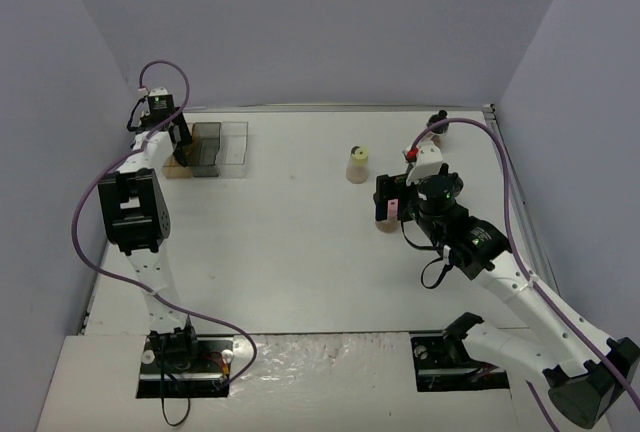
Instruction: Organize the condiment bottles
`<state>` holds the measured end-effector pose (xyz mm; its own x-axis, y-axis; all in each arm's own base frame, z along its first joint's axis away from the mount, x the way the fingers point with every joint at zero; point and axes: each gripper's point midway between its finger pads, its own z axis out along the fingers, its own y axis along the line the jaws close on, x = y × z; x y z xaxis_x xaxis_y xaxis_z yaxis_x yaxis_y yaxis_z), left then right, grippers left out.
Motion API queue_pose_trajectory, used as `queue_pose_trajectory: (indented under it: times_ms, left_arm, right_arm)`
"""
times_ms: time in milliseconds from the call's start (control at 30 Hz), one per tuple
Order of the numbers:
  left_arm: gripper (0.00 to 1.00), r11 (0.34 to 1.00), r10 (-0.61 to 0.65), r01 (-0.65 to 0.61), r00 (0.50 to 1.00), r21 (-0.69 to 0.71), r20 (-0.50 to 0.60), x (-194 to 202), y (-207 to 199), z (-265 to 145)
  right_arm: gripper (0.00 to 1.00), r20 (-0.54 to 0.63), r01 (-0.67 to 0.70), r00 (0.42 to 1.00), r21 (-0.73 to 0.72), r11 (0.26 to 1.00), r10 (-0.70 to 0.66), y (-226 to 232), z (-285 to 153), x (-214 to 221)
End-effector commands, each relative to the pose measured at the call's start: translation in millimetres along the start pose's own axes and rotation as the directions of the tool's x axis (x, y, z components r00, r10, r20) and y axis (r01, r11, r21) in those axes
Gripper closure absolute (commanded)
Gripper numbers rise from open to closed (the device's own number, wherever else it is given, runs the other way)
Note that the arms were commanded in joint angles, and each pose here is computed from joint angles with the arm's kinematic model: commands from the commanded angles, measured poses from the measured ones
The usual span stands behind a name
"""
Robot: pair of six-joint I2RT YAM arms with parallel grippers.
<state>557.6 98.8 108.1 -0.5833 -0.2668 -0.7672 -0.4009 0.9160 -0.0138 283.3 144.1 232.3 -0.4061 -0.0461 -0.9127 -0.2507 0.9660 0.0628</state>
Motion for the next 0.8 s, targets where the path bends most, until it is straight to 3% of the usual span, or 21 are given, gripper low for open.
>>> queue_pose_trajectory:
  times_ms: [0,100,267,433,533,767]
  left_arm:
    - [0.39,0.999,-0.024,0.021,0.993,0.031,0.115,-44,-5,-21]
    - [0.27,0.999,-0.027,0.024,0.992,0.030,0.122,-48,-3,-31]
    - [0.19,0.999,-0.029,0.025,0.990,0.031,0.138,-61,1,-60]
    - [0.11,0.994,-0.075,0.060,0.980,0.087,0.185,-79,1,-128]
    - [0.03,0.986,-0.092,0.063,0.978,0.155,0.187,-69,-10,-170]
    - [0.03,0.959,-0.004,-0.051,0.981,0.279,0.195,-22,-40,-246]
  right_arm:
    - [0.00,0.084,-0.025,0.996,0.027,0.999,0.023,-5,0,-20]
    - [0.00,0.087,-0.026,0.996,0.025,0.999,0.023,-5,0,-21]
    - [0.00,0.113,-0.025,0.993,0.066,0.998,0.017,-14,-1,-35]
    - [0.00,0.104,-0.056,0.994,0.152,0.987,0.041,-43,17,-47]
    - [0.01,0.077,-0.068,0.996,0.210,0.975,0.053,-64,37,-49]
    - [0.04,0.014,-0.113,0.993,0.281,0.953,0.114,-110,97,-56]
